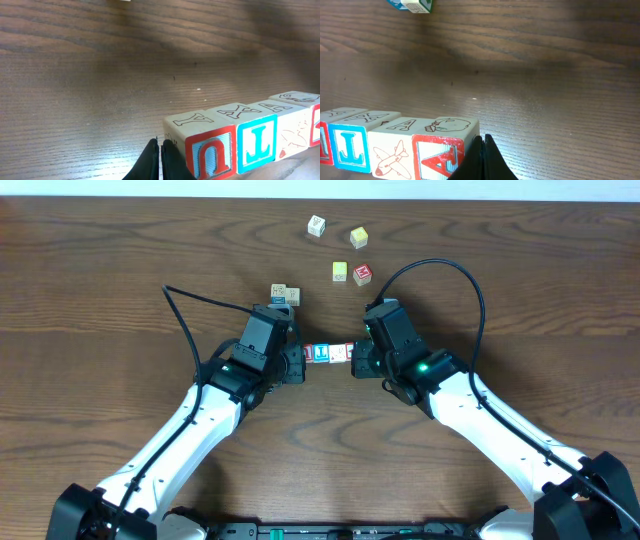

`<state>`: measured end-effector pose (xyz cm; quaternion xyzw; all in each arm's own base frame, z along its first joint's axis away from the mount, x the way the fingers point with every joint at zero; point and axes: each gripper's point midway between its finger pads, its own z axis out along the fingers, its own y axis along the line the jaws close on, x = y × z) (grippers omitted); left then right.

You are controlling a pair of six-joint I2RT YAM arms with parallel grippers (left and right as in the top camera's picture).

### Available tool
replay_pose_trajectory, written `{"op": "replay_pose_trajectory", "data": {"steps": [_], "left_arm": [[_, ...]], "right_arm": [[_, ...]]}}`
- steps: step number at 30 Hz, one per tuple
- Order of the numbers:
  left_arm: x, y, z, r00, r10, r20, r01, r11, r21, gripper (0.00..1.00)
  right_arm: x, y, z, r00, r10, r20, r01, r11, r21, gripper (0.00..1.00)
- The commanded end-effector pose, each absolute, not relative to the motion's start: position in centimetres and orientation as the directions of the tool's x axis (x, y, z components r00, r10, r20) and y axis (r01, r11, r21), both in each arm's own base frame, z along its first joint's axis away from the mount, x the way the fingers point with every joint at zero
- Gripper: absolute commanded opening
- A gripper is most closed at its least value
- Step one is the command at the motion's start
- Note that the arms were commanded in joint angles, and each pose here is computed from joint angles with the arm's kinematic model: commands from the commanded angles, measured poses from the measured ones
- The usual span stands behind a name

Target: Lift 4 blocks

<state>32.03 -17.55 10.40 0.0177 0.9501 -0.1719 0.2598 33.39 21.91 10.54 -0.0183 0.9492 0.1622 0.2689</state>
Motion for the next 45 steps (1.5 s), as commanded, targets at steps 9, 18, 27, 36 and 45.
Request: {"op": "replay_pose_trajectory", "data": {"steps": [9,18,27,36,45], "left_arm": [[30.0,-25.0,14.0,-0.853,0.062,-0.518,0.348,0.806,-0.478,0.07],[30.1,-25.0,13.2,-0.862,0.066,-0.503,0.34,0.812,-0.475,0.07],[30.3,-25.1,12.9,-0.863,0.067,-0.501,0.339,0.812,-0.475,0.07],[30.5,-25.3,13.1,-0.86,0.058,-0.507,0.338,0.809,-0.481,0.07],[30.5,-25.3,13.1,-0.86,0.057,-0.506,0.337,0.809,-0.481,0.07]], "right_arm": [[30.2,29.7,13.0,-0.881,-0.061,-0.47,-0.326,0.797,0.508,0.01],[29.9,30.3,13.0,-0.878,-0.073,-0.473,-0.341,0.79,0.51,0.01],[29.9,30.3,13.1,-0.877,-0.073,-0.474,-0.341,0.789,0.51,0.01],[29.9,30.3,13.1,-0.877,-0.073,-0.475,-0.342,0.79,0.51,0.01],[30.1,30.1,13.0,-0.873,-0.07,-0.483,-0.339,0.799,0.496,0.01]]}}
